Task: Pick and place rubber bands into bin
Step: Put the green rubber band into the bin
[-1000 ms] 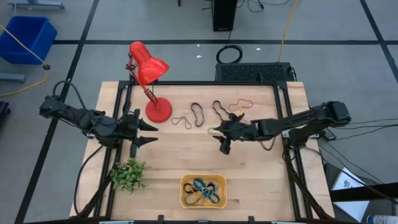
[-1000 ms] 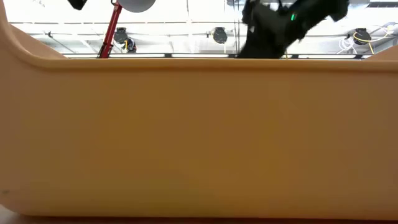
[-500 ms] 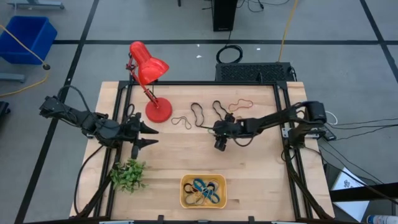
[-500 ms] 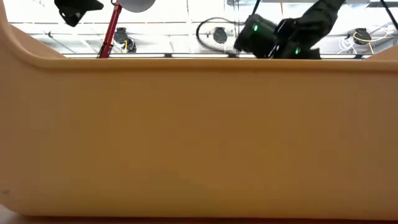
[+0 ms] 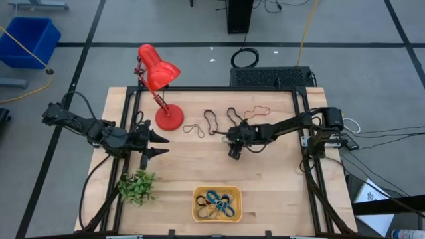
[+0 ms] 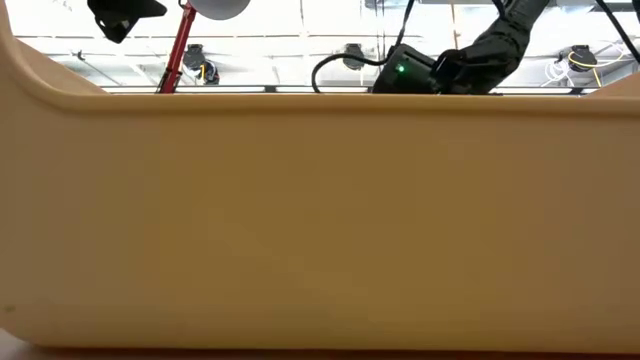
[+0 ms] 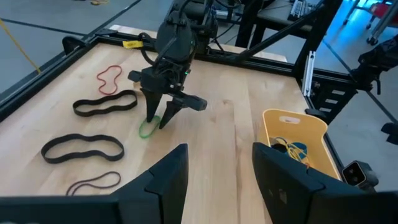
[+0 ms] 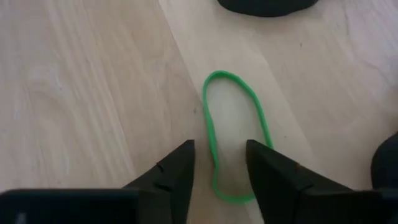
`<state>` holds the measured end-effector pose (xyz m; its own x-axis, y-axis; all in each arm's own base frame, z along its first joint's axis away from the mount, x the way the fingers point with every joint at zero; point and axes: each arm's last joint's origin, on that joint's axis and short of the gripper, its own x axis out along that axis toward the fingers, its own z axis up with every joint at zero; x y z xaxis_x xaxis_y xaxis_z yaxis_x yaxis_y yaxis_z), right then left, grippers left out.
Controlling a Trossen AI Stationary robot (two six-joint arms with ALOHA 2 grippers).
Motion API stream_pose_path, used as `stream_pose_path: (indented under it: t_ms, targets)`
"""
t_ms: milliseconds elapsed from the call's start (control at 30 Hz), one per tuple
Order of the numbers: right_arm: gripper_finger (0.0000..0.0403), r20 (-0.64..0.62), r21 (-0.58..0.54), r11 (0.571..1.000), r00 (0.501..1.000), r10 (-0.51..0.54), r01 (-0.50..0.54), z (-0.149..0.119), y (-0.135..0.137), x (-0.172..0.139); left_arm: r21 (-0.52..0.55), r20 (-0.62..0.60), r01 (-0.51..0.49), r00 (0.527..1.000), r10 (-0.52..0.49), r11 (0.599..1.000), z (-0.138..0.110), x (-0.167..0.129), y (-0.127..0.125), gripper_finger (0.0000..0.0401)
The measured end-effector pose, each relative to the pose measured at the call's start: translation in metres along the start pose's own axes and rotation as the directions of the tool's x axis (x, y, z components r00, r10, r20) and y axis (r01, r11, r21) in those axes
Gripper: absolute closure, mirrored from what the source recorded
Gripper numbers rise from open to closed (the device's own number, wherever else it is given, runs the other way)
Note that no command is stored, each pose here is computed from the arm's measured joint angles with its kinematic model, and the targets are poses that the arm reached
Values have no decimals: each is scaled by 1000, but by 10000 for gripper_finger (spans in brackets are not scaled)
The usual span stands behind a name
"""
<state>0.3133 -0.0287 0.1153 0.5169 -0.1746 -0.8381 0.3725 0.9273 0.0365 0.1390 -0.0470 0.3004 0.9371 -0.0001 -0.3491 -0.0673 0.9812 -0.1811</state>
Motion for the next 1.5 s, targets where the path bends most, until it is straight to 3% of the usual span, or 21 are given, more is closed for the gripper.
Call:
stream_pose_path:
  t_ms: [333,567,867,1167,1333,1500]
  targets:
    - [395,4,-30,999,1000,-25,25,0,-2,1,5,0,0,1000,0,1000,0,0,0,217]
    - [401,67,-21,1000,998,5,-3,7,3,-19,4,0,0,1000,0,1000,0,0,0,217]
    - [402,345,-92,989,928,137,-112,24,36,-109,18,-3,2,1000,-2,1000,0,0,0,217]
    - [403,366,-243,966,914,176,-89,37,92,-190,18,-3,3,1000,-3,1000,0,0,0,217]
    - [403,332,-347,930,911,245,-123,43,132,-199,19,-5,3,1000,-3,1000,0,0,0,217]
    - [403,259,-444,884,923,284,-147,32,171,-179,13,-6,3,1000,-3,1000,0,0,0,217]
